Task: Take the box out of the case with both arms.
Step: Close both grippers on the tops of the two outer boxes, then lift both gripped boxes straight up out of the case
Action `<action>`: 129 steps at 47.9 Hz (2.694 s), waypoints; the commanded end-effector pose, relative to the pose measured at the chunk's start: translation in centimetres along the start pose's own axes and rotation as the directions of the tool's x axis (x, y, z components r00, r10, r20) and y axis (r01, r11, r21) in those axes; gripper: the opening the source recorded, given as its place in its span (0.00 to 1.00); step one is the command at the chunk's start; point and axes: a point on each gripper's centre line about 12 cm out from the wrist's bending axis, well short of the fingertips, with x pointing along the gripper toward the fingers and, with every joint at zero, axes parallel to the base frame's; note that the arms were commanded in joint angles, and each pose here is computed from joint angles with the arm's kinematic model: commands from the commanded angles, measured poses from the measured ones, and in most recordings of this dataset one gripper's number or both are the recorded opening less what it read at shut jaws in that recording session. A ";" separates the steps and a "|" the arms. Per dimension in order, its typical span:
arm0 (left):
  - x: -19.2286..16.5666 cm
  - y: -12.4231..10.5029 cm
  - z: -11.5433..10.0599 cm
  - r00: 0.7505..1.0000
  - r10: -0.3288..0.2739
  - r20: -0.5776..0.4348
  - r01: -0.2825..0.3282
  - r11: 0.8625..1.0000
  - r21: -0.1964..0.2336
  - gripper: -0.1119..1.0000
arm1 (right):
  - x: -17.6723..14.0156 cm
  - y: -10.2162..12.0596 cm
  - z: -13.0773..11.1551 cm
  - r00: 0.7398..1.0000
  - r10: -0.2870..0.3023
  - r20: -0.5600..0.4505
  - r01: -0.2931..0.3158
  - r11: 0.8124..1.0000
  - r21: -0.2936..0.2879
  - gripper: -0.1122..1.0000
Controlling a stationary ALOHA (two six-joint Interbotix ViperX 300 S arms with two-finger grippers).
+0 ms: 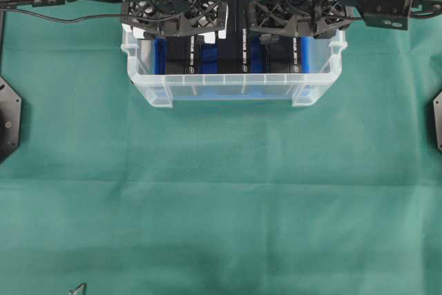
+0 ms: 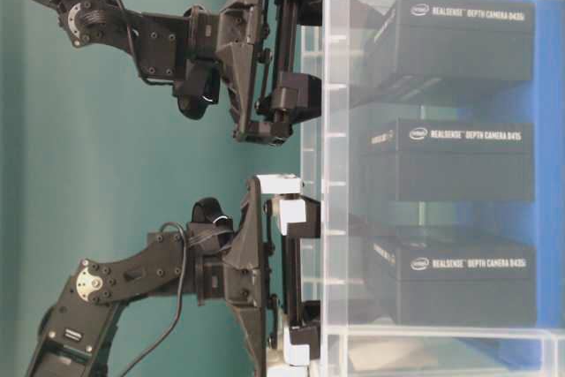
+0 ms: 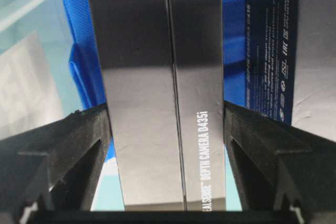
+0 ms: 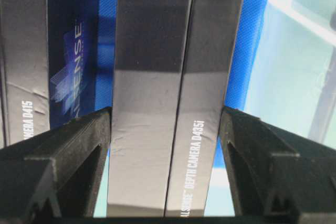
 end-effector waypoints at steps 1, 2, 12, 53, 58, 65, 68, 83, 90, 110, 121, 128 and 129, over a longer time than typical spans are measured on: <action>-2.9 -0.7 0.4 0.997 -0.071 0.027 0.072 0.997 -0.003 0.68 | -2.6 0.4 0.3 0.998 0.063 0.020 -0.063 0.998 0.001 0.69; -3.2 -0.8 0.5 0.996 -0.078 0.030 0.079 0.997 -0.004 0.68 | -3.0 0.4 0.3 0.997 0.071 0.022 -0.071 0.998 0.001 0.69; -6.4 -1.7 1.1 0.993 -0.107 0.044 0.107 0.994 0.009 0.68 | -6.8 1.1 0.9 0.991 0.125 0.043 -0.125 0.992 0.008 0.69; -21.6 -0.2 1.8 0.985 -0.153 0.078 0.153 0.988 -0.001 0.68 | -20.0 1.0 1.9 0.965 0.229 0.125 -0.229 0.973 -0.017 0.69; -22.4 -0.3 1.9 0.984 -0.161 0.082 0.162 0.987 -0.003 0.68 | -21.2 0.8 1.8 0.966 0.228 0.125 -0.227 0.974 -0.019 0.69; -24.0 -0.6 2.2 0.975 -0.201 0.098 0.202 0.979 -0.006 0.68 | -22.5 0.3 1.6 0.970 0.209 0.120 -0.208 0.978 -0.024 0.69; -24.6 -0.6 2.3 0.973 -0.209 0.102 0.211 0.978 -0.008 0.68 | -22.9 0.3 1.5 0.971 0.209 0.118 -0.207 0.978 -0.026 0.69; -26.0 -0.9 2.0 0.977 -0.192 0.089 0.192 0.981 0.006 0.68 | -24.5 0.8 0.9 0.968 0.219 0.121 -0.215 0.976 -0.040 0.69; -26.3 -1.1 1.9 0.976 -0.197 0.089 0.197 0.980 0.009 0.68 | -24.3 0.9 0.7 0.973 0.200 0.115 -0.196 0.980 -0.044 0.69; -26.1 -1.2 1.3 0.978 -0.187 0.089 0.186 0.982 0.022 0.68 | -24.3 1.0 0.0 0.975 0.194 0.106 -0.188 0.980 -0.060 0.69; -26.1 -1.2 1.3 0.978 -0.187 0.090 0.186 0.982 0.023 0.68 | -24.3 1.1 -0.1 0.976 0.193 0.104 -0.187 0.980 -0.063 0.69; -26.0 -1.2 1.3 0.979 -0.184 0.089 0.183 0.983 0.023 0.68 | -24.1 1.1 -0.1 0.977 0.189 0.103 -0.183 0.981 -0.064 0.69; -26.0 -1.2 1.3 0.979 -0.183 0.089 0.182 0.983 0.021 0.68 | -24.2 1.1 -0.1 0.976 0.191 0.104 -0.185 0.981 -0.064 0.69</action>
